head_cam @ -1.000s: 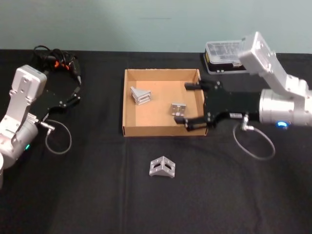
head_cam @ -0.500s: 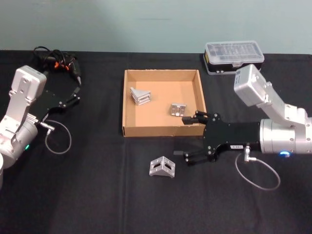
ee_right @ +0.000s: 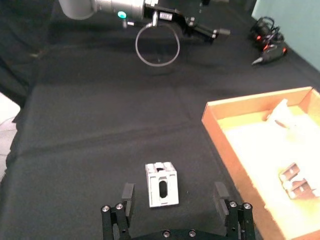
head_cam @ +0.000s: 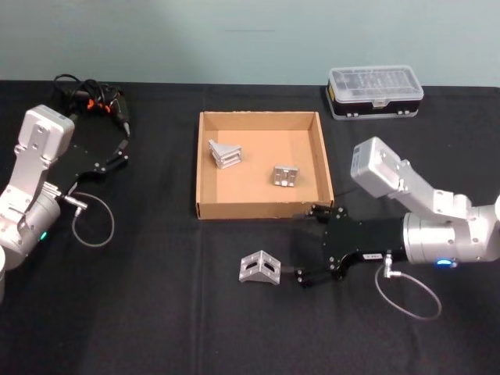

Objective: Use one hand to pick up the angle iron from the table and place it into the box.

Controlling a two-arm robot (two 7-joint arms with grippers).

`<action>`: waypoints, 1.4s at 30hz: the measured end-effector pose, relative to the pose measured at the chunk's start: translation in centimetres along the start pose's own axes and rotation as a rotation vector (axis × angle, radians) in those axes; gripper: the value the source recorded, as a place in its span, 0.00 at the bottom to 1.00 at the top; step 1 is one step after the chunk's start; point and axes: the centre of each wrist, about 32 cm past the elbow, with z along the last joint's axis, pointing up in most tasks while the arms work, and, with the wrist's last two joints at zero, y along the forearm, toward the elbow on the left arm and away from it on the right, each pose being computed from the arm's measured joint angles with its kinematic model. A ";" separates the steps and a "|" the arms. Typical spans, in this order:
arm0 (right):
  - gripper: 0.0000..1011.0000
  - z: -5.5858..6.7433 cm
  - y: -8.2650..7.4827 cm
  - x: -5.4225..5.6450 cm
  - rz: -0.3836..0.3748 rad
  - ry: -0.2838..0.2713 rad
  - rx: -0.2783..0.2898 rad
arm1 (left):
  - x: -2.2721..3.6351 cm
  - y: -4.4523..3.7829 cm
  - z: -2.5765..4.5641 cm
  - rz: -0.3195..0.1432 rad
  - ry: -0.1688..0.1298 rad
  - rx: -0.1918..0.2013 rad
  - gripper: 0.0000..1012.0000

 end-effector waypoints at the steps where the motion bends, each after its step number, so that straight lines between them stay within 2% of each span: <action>1: 0.99 -0.2 0.2 0.0 0.005 0.002 -0.006 | 0.00 0.00 0.00 0.000 0.000 0.000 0.99; 17: 0.99 -0.7 2.0 -0.1 0.055 0.005 -0.022 | 0.00 0.00 0.00 0.000 0.000 0.000 0.99; 42: 0.99 -1.4 5.0 0.7 0.086 0.005 -0.024 | 0.00 0.00 0.00 0.000 0.000 0.000 0.99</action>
